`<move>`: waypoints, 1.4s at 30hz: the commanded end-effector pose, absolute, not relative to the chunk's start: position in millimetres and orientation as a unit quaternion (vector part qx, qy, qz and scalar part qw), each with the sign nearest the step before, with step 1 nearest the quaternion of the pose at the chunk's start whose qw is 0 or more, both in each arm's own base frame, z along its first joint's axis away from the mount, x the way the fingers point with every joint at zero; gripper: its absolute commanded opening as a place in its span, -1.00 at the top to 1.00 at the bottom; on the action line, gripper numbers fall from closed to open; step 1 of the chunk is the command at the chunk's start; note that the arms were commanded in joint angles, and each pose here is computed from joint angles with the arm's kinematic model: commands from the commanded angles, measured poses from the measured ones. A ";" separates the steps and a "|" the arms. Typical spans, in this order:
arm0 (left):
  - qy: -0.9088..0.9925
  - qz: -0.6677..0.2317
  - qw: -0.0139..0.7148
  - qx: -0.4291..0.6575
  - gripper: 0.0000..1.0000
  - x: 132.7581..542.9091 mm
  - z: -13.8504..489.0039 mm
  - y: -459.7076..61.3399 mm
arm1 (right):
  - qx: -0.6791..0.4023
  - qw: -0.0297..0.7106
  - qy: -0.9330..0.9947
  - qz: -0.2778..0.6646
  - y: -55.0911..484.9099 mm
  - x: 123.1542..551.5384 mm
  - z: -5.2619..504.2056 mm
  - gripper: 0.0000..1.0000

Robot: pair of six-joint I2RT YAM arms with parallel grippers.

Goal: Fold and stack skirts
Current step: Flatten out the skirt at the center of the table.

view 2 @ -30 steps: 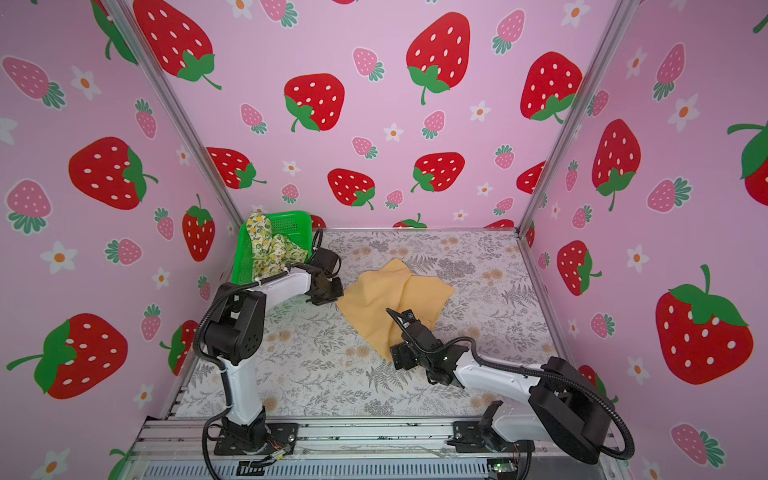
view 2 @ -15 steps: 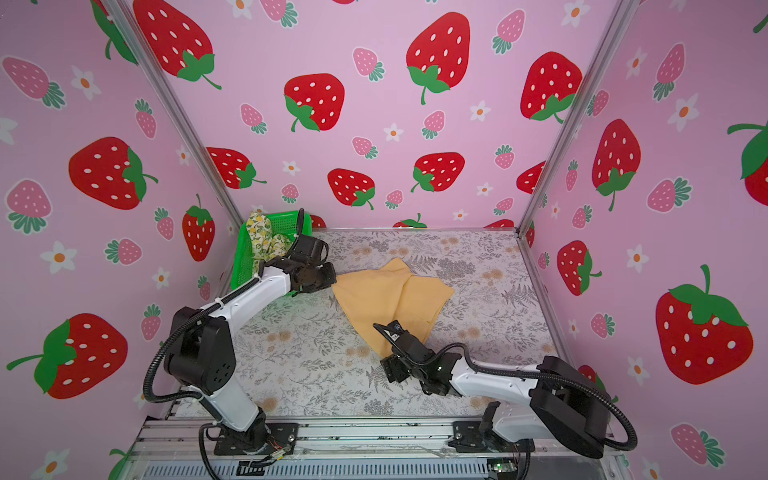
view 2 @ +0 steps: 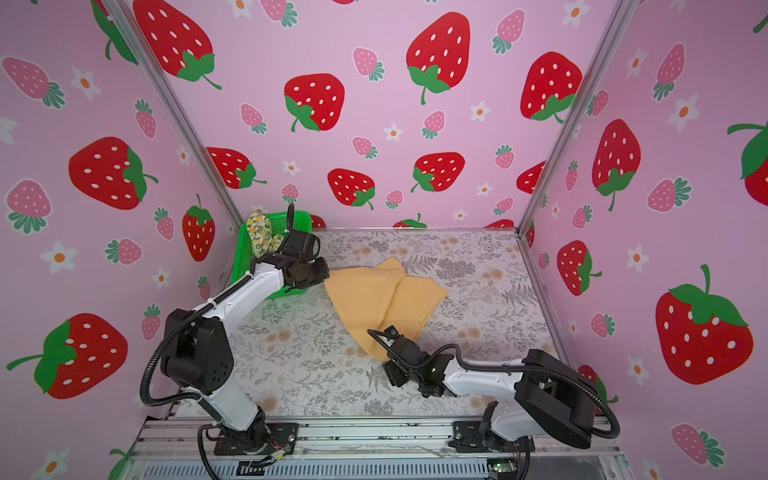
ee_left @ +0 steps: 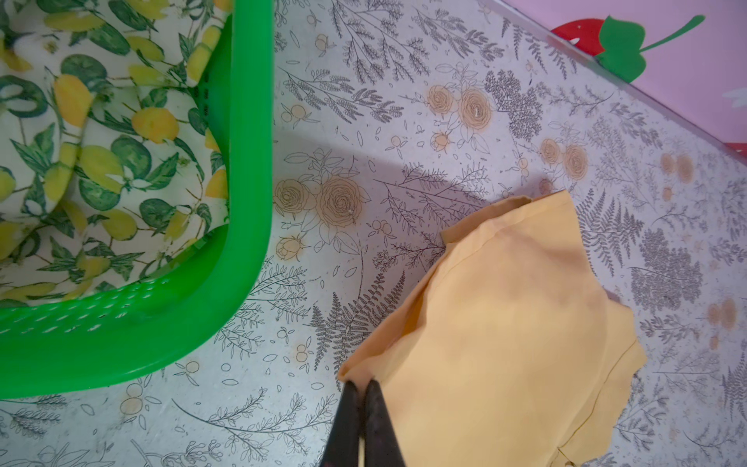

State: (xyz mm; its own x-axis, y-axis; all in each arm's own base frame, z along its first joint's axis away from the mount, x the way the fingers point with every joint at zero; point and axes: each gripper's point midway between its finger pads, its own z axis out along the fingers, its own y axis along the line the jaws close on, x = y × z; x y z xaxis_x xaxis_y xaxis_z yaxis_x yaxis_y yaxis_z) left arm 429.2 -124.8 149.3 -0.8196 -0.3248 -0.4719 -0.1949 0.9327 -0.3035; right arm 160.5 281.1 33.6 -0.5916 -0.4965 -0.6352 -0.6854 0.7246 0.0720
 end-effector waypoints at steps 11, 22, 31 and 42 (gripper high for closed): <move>0.939 -0.122 0.291 -0.140 1.00 435.0 176.8 -115.1 | -0.340 0.297 0.880 0.148 289.3 161.7 27.9 -0.15; 0.940 -0.123 0.287 -0.138 1.00 436.2 174.4 -116.3 | -0.345 0.313 0.877 0.115 284.8 170.0 35.3 -0.14; 0.940 -0.123 0.286 -0.137 1.00 437.6 173.9 -116.6 | -0.355 0.291 0.880 0.123 292.2 165.0 22.6 -0.06; 0.940 -0.125 0.287 -0.134 1.00 440.1 177.3 -118.1 | -0.355 0.271 0.886 0.124 291.5 159.0 10.9 0.24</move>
State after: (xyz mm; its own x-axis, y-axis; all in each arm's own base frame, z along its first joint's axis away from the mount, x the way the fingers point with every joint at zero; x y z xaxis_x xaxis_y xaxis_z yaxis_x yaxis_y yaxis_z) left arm 433.5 -118.7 164.7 -0.8080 -0.3240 -0.4920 -0.1865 0.9329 -0.3081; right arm 167.1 294.9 20.4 -0.5761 -0.5439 -0.6101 -0.6961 0.7177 0.0175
